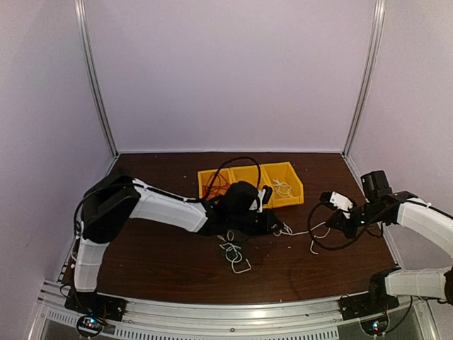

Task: Untangle the cables
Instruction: Pull the untangled cable.

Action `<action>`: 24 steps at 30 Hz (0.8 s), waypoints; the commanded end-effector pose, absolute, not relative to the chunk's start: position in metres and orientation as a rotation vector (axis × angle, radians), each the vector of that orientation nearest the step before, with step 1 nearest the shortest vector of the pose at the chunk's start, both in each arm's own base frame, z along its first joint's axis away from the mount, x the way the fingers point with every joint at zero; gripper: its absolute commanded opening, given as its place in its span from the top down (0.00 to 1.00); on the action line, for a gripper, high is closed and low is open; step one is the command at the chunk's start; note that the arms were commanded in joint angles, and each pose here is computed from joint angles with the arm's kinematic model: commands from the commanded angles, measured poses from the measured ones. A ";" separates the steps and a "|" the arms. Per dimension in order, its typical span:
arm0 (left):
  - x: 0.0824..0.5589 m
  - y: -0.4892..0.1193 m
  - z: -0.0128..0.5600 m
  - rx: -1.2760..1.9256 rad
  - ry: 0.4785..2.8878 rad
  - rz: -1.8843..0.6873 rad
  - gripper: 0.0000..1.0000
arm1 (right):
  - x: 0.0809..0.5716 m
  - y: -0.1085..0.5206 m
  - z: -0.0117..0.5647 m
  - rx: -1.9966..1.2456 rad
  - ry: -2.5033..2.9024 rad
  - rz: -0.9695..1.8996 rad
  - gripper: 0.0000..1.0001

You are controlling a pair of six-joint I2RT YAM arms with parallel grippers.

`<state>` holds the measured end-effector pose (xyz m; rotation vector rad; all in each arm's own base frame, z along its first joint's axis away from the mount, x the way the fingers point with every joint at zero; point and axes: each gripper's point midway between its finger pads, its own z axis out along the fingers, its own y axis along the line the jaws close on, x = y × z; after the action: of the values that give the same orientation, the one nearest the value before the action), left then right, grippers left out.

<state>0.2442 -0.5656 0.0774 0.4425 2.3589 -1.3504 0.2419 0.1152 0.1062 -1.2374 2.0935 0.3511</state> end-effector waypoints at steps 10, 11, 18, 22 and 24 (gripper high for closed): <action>0.279 -0.443 0.222 0.288 1.915 -1.244 1.00 | 0.270 0.077 0.096 -1.032 2.228 0.179 1.00; 0.278 -0.438 0.226 0.289 1.902 -1.245 1.00 | 0.270 0.075 0.095 -1.023 2.239 0.173 1.00; 0.285 -0.377 0.266 0.208 1.812 -1.036 1.00 | 0.285 0.052 0.094 -0.918 2.295 0.069 1.00; 0.283 -0.330 0.296 0.145 1.751 -0.889 1.00 | 0.299 0.041 0.098 -0.857 2.302 0.006 1.00; 0.280 -0.310 0.307 0.111 1.724 -0.855 1.00 | 0.308 0.030 0.102 -0.799 2.321 -0.020 1.00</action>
<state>0.2714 -0.3579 0.2850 0.2006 1.8025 -1.0323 0.2813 0.0553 0.0868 -0.9285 2.3103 0.1181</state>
